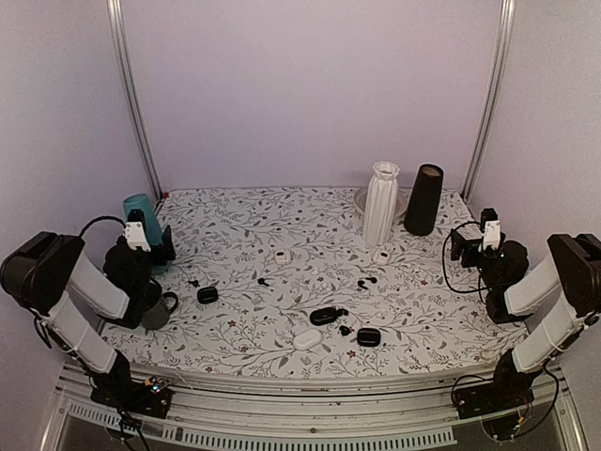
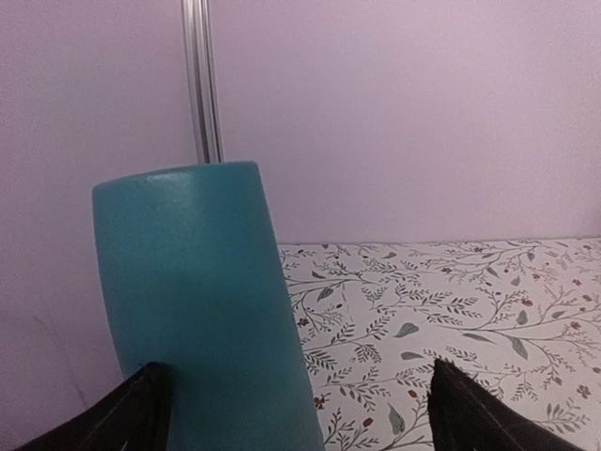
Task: Insert the wireless bluetooth earbuds into the charging case
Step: Pick up the charging case from the center of the board.
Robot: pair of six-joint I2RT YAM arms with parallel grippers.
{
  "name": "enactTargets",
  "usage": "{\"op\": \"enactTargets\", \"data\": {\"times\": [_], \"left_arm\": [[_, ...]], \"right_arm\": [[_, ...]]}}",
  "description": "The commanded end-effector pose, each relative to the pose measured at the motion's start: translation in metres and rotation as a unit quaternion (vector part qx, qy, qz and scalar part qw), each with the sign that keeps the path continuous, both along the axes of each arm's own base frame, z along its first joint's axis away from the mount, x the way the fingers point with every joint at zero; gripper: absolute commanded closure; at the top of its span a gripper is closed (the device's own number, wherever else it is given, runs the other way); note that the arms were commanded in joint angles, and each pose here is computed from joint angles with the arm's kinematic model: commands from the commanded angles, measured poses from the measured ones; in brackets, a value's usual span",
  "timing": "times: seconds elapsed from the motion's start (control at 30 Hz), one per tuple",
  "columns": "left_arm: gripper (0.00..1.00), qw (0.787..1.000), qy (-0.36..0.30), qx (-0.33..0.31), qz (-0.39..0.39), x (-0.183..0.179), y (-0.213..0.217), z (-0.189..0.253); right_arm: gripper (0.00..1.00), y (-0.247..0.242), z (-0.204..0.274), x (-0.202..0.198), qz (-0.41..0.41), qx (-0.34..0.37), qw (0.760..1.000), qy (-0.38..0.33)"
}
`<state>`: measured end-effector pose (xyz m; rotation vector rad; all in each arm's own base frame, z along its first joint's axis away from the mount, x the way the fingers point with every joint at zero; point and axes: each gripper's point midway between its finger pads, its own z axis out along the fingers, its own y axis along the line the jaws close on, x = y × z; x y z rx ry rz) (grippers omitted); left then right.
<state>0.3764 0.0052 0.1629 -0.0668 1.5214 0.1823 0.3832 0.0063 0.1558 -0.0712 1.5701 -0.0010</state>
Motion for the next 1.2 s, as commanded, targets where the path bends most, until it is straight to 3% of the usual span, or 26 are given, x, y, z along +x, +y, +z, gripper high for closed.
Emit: {"op": "enactTargets", "data": {"times": [0.0, 0.63, 0.73, 0.93, 1.03, 1.17], "left_arm": [[0.04, 1.0, 0.004, 0.007, 0.021, -0.004, 0.011, -0.001], [0.04, 1.0, 0.004, 0.008, 0.023, -0.005, 0.012, -0.001], [0.04, 1.0, -0.004, 0.01, 0.028, -0.008, 0.012, 0.003], [0.04, 0.999, -0.01, 0.044, 0.009, -0.011, -0.017, 0.049], [0.04, 0.998, -0.004, -0.001, -0.056, 0.002, -0.05, 0.095], [0.04, 0.989, 0.063, -0.072, -0.11, 0.017, -0.084, 0.129]], "right_arm": [[0.01, -0.002, 0.002, -0.004, -0.012, 0.01, 1.0, -0.001], [0.01, -0.003, 0.001, -0.004, -0.012, 0.013, 1.0, 0.001], [0.01, -0.013, 0.005, -0.004, -0.041, 0.02, 0.999, -0.004], [0.01, -0.017, 0.028, 0.012, -0.061, 0.025, 0.997, 0.03], [0.01, -0.012, 0.048, 0.023, -0.053, 0.056, 0.996, 0.052], [0.01, 0.02, 0.078, 0.036, -0.008, 0.096, 0.991, 0.095]]}}
